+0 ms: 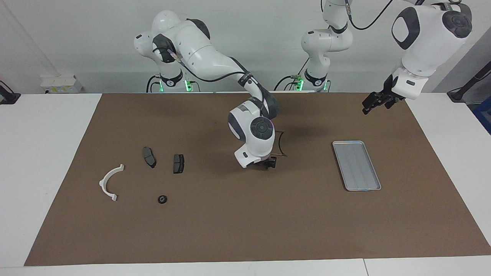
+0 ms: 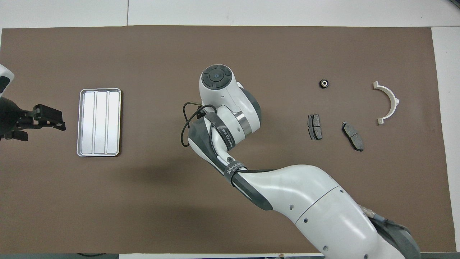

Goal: Place bearing gear from tray to pile

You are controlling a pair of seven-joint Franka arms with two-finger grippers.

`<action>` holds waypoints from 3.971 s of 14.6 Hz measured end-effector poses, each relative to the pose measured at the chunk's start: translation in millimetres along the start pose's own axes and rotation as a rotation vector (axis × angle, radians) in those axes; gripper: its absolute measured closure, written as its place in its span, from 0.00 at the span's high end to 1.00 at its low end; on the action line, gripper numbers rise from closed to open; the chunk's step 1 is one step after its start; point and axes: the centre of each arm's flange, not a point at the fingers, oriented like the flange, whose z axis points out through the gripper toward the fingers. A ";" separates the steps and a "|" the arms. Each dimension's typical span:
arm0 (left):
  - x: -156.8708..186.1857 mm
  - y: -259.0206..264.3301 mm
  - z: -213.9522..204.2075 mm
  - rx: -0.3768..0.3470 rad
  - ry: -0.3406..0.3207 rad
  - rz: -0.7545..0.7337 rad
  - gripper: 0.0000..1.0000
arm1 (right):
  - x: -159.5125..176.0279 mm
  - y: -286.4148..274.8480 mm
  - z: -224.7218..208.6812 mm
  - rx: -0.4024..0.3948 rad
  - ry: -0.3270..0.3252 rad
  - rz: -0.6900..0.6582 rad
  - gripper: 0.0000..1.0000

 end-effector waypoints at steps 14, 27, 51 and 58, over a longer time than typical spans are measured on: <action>-1.6 3.8 -24.9 -0.010 0.053 0.015 1.00 | -3.0 -3.8 -2.8 0.026 -0.021 -0.031 0.50; -1.8 4.7 -24.9 -0.010 0.053 0.016 1.00 | 15.0 11.0 -0.3 0.045 -0.050 -0.057 0.31; -3.2 11.1 -24.7 -0.010 0.052 0.028 1.00 | 256.6 405.0 -63.7 -0.079 0.166 -0.452 0.31; -3.0 10.7 -24.9 -0.010 0.053 0.027 1.00 | 263.7 404.0 -42.0 -0.081 0.181 -0.454 0.31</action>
